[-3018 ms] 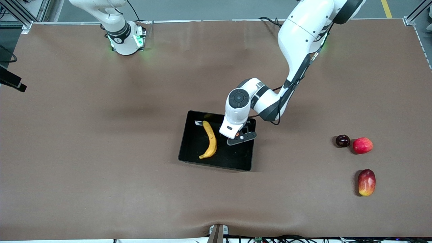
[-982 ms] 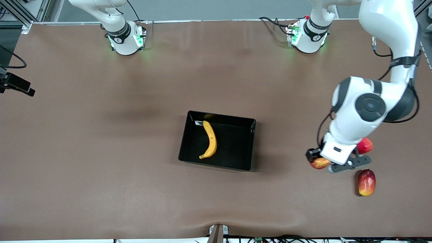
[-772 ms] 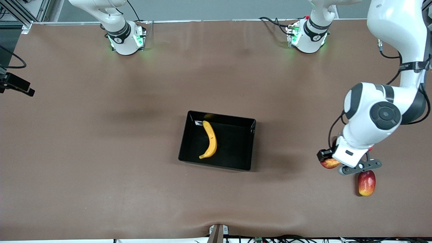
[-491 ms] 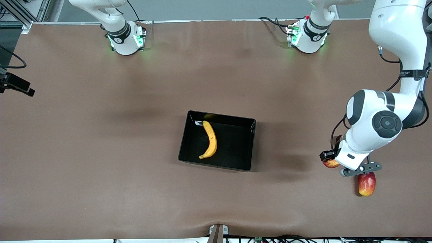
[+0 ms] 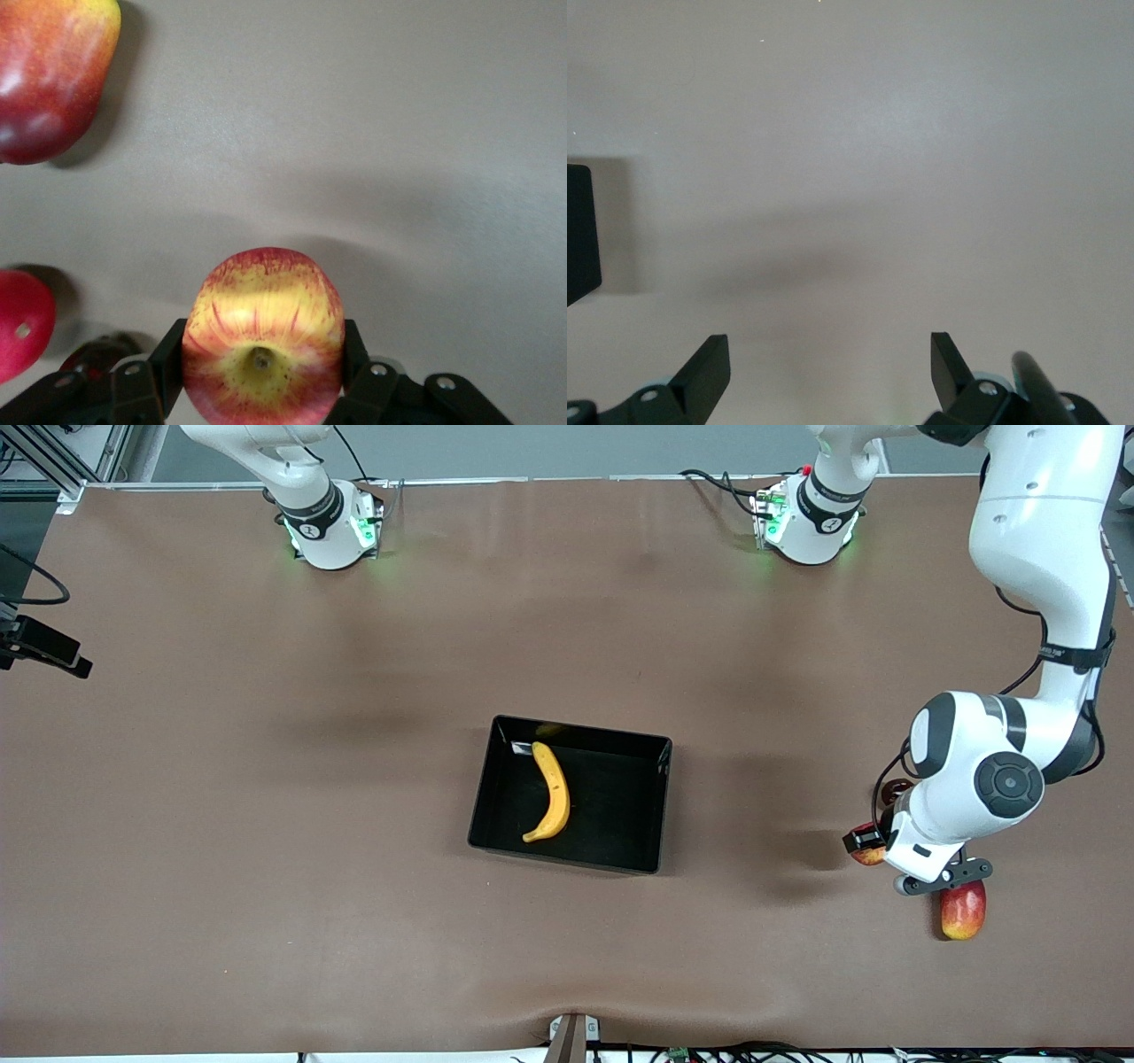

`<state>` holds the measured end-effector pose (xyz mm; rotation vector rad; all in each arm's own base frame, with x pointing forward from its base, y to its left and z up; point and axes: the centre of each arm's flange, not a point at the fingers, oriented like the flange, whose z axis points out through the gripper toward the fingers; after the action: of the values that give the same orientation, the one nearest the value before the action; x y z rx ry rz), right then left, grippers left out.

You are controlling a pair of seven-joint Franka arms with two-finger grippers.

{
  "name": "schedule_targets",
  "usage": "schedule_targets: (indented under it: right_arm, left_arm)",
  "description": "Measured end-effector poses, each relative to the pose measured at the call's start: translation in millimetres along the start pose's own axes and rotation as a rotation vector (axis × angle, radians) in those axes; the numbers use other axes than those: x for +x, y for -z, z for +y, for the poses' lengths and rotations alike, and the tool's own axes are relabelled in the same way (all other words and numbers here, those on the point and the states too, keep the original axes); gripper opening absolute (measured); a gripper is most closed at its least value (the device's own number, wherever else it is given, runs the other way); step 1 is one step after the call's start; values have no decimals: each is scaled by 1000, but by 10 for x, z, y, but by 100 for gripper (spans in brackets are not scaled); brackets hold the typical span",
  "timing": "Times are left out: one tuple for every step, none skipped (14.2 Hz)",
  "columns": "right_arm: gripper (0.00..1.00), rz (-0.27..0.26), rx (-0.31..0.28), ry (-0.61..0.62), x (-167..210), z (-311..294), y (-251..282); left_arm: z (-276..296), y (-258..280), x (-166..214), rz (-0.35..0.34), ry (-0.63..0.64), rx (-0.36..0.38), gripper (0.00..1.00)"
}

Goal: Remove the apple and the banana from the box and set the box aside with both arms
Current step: 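Carry the apple with the left gripper beside the mango, then open the left gripper to release the apple on the table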

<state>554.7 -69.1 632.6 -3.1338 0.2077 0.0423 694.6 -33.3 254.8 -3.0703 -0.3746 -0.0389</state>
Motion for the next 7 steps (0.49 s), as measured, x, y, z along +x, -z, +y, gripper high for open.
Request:
schedule_targets:
  right_arm:
    - [100,0,0,0,0,0,0]
    - [100,0,0,0,0,0,0]
    - [100,0,0,0,0,0,0]
    - [100,0,0,0,0,1,0]
    - [100,0,0,0,0,1,0]
    - [100,0,0,0,0,2,0]
    - [100,0,0,0,0,2,0]
  left_arm:
    - [-41,-115,23,9,7,-9,70]
    - [-70,-224,45,20,13,-19,70]
    - [-90,-327,60,29,18,-27,70]
    - [-105,-407,68,35,21,-33,70]
    - [-118,-458,74,37,24,-35,70]
    - [-127,-465,82,40,25,-36,70]
    - [-143,-466,90,41,28,-34,70]
